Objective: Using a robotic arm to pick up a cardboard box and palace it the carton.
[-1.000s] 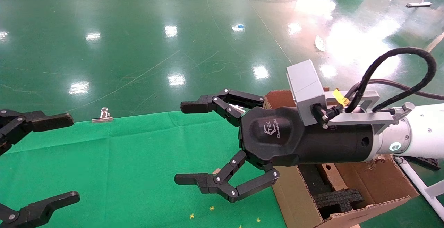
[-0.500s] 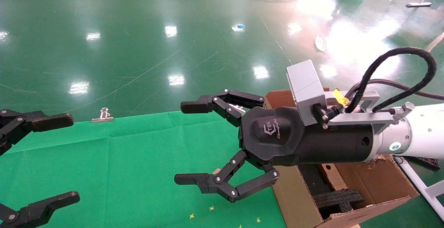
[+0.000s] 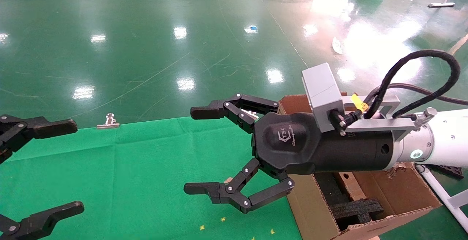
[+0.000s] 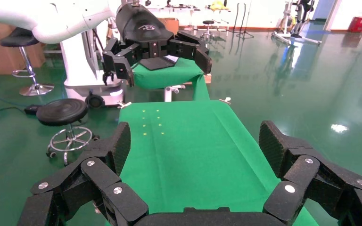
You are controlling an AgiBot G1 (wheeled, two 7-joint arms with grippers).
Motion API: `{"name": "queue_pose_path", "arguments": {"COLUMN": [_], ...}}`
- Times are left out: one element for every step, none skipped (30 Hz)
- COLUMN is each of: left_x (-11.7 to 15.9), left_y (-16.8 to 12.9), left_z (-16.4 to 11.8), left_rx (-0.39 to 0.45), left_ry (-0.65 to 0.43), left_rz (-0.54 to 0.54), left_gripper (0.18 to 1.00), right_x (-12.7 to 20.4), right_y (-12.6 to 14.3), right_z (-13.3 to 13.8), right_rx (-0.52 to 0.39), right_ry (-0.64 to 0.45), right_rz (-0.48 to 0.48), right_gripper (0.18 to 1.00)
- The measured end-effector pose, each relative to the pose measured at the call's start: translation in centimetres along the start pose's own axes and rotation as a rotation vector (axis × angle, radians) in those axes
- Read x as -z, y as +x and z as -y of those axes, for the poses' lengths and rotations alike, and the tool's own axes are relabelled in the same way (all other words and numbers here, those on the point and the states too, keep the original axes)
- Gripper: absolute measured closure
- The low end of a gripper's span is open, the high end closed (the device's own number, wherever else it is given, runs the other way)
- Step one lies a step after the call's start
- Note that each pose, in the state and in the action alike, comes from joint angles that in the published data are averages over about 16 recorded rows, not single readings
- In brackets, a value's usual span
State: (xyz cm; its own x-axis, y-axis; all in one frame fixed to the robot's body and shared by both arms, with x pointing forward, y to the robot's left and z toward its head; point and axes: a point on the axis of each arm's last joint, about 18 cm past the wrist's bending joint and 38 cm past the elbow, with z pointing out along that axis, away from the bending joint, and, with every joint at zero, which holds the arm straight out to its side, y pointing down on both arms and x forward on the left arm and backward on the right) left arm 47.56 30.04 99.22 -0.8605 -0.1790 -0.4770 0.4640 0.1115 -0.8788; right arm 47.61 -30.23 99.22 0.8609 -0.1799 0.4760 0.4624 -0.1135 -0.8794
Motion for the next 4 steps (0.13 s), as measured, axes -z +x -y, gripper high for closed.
{"name": "queue_pose_path", "arguments": {"left_x": [0.0, 0.0, 0.0, 0.0], "left_y": [0.0, 0.0, 0.0, 0.0], "left_z": [0.0, 0.0, 0.0, 0.0], "left_rx": [0.0, 0.0, 0.0, 0.0], "left_ry": [0.0, 0.0, 0.0, 0.0], "left_rz": [0.0, 0.0, 0.0, 0.0], "left_gripper": [0.184, 0.184, 0.184, 0.184], "right_x": [0.0, 0.0, 0.0, 0.0], "right_y": [0.0, 0.0, 0.0, 0.0], "right_z": [0.0, 0.0, 0.0, 0.0], "right_rx": [0.0, 0.0, 0.0, 0.0], "right_ry": [0.0, 0.0, 0.0, 0.0], "right_rz": [0.0, 0.0, 0.0, 0.0], "right_gripper": [0.178, 0.178, 0.178, 0.178]}}
